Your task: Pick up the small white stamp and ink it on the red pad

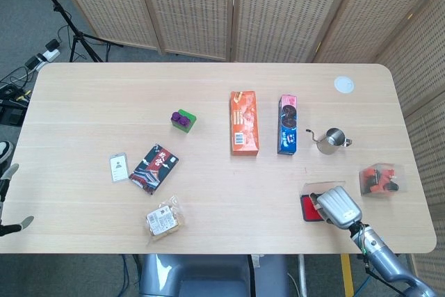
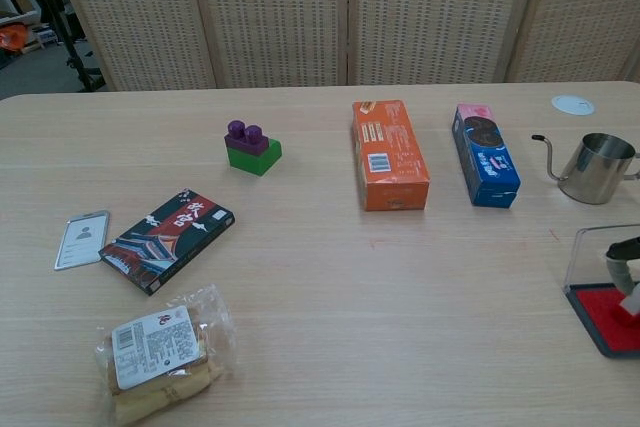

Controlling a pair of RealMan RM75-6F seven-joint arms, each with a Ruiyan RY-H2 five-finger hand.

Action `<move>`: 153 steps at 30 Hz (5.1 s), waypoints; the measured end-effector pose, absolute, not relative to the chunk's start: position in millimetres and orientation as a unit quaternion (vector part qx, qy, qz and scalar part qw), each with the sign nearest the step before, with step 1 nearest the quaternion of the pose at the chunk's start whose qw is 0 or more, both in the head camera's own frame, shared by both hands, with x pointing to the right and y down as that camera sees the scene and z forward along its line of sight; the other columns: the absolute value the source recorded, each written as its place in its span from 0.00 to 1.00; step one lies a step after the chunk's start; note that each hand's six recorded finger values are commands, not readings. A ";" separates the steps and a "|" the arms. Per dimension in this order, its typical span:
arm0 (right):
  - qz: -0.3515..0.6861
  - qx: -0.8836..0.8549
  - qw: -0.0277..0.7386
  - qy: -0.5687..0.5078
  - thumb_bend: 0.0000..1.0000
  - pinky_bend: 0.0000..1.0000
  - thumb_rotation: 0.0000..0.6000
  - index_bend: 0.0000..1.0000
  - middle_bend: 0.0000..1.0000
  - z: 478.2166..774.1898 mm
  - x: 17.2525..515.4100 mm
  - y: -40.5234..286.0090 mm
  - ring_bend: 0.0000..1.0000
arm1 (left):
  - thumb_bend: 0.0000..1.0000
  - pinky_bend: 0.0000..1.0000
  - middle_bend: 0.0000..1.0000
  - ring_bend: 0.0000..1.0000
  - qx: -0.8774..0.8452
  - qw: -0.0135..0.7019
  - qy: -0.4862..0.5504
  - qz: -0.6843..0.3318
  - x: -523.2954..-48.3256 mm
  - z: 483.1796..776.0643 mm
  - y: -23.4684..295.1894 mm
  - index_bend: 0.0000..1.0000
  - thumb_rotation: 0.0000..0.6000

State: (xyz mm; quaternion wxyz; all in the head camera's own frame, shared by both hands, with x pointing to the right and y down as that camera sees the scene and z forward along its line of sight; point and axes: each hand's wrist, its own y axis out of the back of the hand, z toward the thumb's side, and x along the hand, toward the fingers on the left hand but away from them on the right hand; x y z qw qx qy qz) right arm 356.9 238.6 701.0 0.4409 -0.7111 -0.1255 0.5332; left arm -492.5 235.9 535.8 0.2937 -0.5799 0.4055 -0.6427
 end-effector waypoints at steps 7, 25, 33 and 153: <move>0.535 -0.712 0.438 -0.123 0.52 1.00 1.00 0.55 0.92 702.2 358.3 239.6 0.98 | 0.00 0.00 0.00 0.00 -0.580 0.294 0.406 -0.642 -492.4 535.2 236.3 0.00 1.00; 0.521 -0.716 0.444 -0.136 0.52 1.00 1.00 0.55 0.92 688.3 352.5 234.8 0.98 | 0.00 0.00 0.00 0.00 -0.580 0.294 0.408 -0.641 -493.1 533.8 236.5 0.00 1.00; 0.501 -0.721 0.456 -0.147 0.52 1.00 1.00 0.55 0.92 666.5 340.8 229.5 0.98 | 0.00 0.00 0.00 0.00 -0.581 0.294 0.410 -0.639 -493.3 532.2 236.6 0.00 1.00; 0.435 -0.730 0.504 -0.153 0.31 1.00 1.00 0.51 0.80 650.5 209.7 211.0 0.93 | 0.00 0.00 0.00 0.00 -0.592 0.283 0.410 -0.633 -495.6 530.3 238.0 0.00 1.00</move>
